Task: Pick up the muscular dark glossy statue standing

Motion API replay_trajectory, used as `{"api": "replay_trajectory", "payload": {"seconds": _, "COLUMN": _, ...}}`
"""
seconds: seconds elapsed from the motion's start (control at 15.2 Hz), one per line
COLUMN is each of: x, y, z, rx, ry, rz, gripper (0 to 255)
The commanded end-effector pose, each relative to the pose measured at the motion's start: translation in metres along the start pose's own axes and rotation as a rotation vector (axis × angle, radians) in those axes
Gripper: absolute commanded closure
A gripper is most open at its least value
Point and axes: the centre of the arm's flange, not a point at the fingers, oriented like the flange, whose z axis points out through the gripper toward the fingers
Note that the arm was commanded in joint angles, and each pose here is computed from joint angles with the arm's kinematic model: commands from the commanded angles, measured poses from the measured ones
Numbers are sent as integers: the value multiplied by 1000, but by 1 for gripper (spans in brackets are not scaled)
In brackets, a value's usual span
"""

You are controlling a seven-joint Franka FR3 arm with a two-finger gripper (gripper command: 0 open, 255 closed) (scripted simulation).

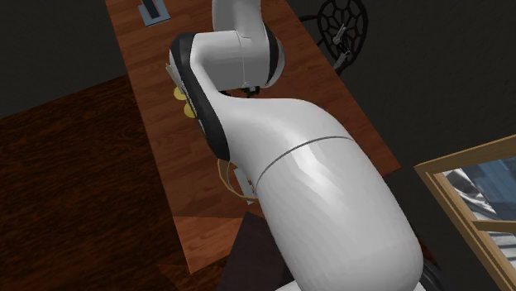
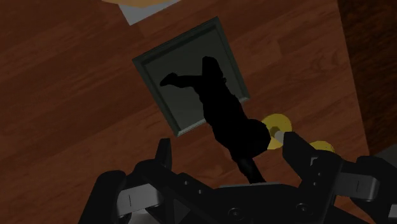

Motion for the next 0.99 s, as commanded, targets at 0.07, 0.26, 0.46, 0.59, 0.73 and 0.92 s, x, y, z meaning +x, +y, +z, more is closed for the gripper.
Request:
{"api": "replay_trajectory", "payload": {"seconds": 0.07, "x": 25, "y": -21, "z": 11, "rx": 6, "ry": 3, "rz": -23, "gripper": 0}}
{"api": "replay_trajectory", "payload": {"seconds": 0.26, "x": 26, "y": -19, "z": 27, "rx": 6, "ry": 3, "rz": -23, "gripper": 0}}
{"api": "replay_trajectory", "payload": {"seconds": 0.46, "x": 26, "y": -17, "z": 43, "rx": 6, "ry": 3, "rz": -23, "gripper": 0}}
{"api": "replay_trajectory", "payload": {"seconds": 0.59, "x": 26, "y": -16, "z": 51, "rx": 6, "ry": 3, "rz": -23, "gripper": 0}}
{"api": "replay_trajectory", "payload": {"seconds": 0.73, "x": 25, "y": -16, "z": 51, "rx": 6, "ry": 3, "rz": -23, "gripper": 255}}
{"api": "replay_trajectory", "payload": {"seconds": 0.92, "x": 25, "y": -16, "z": 51, "rx": 6, "ry": 3, "rz": -23, "gripper": 255}}
